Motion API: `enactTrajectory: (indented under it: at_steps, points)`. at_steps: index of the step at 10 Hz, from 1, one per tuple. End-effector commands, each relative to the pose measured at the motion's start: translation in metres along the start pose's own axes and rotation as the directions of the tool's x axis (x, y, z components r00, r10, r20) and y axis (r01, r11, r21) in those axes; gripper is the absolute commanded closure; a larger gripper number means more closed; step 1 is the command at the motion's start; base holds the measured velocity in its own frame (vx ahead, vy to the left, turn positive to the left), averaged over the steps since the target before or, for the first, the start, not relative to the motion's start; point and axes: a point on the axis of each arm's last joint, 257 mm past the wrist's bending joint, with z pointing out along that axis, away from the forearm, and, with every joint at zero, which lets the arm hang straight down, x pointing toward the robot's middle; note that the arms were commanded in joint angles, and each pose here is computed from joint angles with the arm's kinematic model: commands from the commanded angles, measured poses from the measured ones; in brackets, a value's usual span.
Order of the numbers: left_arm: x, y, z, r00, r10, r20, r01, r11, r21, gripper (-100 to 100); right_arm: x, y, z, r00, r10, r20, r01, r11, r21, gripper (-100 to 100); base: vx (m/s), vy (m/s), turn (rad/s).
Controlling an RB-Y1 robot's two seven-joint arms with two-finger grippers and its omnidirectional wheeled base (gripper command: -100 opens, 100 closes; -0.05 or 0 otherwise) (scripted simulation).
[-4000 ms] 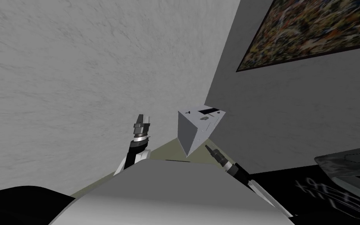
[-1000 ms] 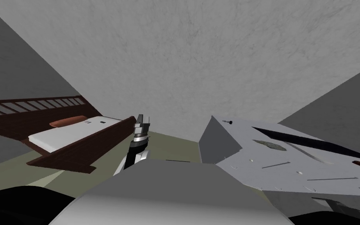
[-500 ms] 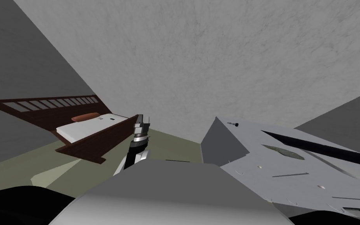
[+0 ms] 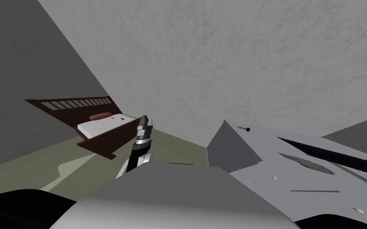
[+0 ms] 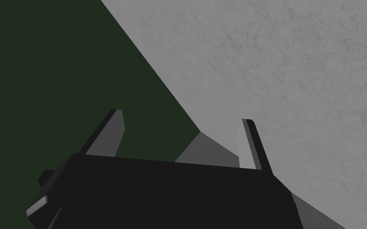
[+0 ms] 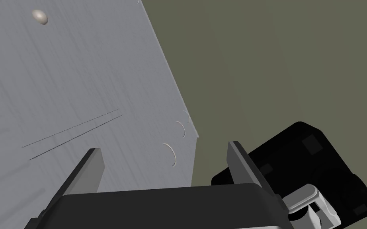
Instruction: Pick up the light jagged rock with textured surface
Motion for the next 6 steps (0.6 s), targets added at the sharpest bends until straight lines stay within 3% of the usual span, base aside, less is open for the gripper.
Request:
enactTrajectory:
  at_steps: [1,3,4,6]
  points:
    - [0.0,0.0,0.0,1.0,0.0,0.0,0.0,1.0,0.0,0,0.008,-0.006,-0.007,1.0,-0.009,-0.026,0.009,1.0,0.004,-100,-0.024,0.005,0.18]
    - [0.0,0.0,0.0,1.0,0.0,0.0,0.0,1.0,0.0,0,0.039,-0.023,-0.038,0.992,-0.036,-0.12,0.038,0.999,0.014,-100,-0.03,0.017,0.304]
    - [0.0,0.0,0.0,1.0,0.0,0.0,0.0,1.0,0.0,0,0.039,-0.021,-0.037,0.992,-0.041,-0.121,0.042,0.999,0.007,-100,-0.02,0.006,0.132]
    - [0.0,0.0,0.0,1.0,0.0,0.0,0.0,1.0,0.0,0,0.058,0.009,-0.036,0.985,-0.056,-0.162,0.046,0.997,-0.065,-100,-0.002,0.001,-0.049]
